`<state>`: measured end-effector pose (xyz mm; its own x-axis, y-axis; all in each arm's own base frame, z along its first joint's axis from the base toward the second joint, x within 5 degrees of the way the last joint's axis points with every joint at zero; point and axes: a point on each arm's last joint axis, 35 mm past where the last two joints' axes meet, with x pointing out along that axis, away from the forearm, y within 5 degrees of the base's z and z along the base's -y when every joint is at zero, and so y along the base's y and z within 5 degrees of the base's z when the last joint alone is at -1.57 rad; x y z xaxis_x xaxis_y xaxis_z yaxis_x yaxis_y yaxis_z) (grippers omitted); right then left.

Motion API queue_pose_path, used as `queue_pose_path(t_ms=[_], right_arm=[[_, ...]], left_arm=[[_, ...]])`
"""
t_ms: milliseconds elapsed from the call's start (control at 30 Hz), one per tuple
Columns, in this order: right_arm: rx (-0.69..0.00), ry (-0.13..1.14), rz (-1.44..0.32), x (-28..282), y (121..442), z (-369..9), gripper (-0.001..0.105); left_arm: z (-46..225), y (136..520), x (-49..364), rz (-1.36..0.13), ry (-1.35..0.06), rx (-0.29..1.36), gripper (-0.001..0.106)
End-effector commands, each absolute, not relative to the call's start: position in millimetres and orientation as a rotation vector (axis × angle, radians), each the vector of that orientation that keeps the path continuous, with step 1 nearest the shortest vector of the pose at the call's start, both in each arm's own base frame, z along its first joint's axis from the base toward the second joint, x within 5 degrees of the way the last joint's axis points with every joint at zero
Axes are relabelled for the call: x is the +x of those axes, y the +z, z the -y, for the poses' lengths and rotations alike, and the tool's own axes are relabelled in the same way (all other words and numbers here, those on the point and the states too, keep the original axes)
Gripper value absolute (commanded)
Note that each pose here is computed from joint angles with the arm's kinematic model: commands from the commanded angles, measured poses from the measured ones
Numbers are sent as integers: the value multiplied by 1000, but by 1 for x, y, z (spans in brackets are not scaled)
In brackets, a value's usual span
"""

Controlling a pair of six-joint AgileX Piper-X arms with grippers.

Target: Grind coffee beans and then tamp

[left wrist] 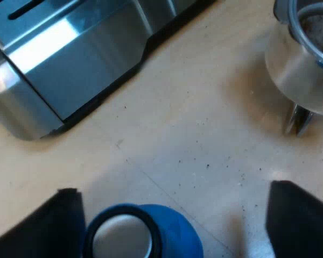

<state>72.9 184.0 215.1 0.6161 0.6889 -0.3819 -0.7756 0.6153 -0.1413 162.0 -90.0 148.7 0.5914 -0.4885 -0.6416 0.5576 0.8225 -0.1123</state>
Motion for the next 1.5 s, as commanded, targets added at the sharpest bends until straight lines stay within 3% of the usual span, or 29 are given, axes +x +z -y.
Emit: queue_pose_path(t_ms=[33,300,767,1133,1400,1500], right_arm=[[-305,870,-291,73,217,-185,52],[-305,870,-291,73,217,-185,52],[-260,859,-306,74,226,-188,52],[-392,847,-430,76,276,-195,52],[-409,837,-449,77,317,-194,52],[-361,794,-479,84,331,-189,52]], left_arm=[[91,151,163,-706,-612,90,75],[89,171,159,-745,-608,96,75],[80,259,142,-591,-621,72,75],[70,322,119,-595,-671,51,75],[67,360,113,-542,-670,-18,75],[67,373,110,-505,-686,-26,75]])
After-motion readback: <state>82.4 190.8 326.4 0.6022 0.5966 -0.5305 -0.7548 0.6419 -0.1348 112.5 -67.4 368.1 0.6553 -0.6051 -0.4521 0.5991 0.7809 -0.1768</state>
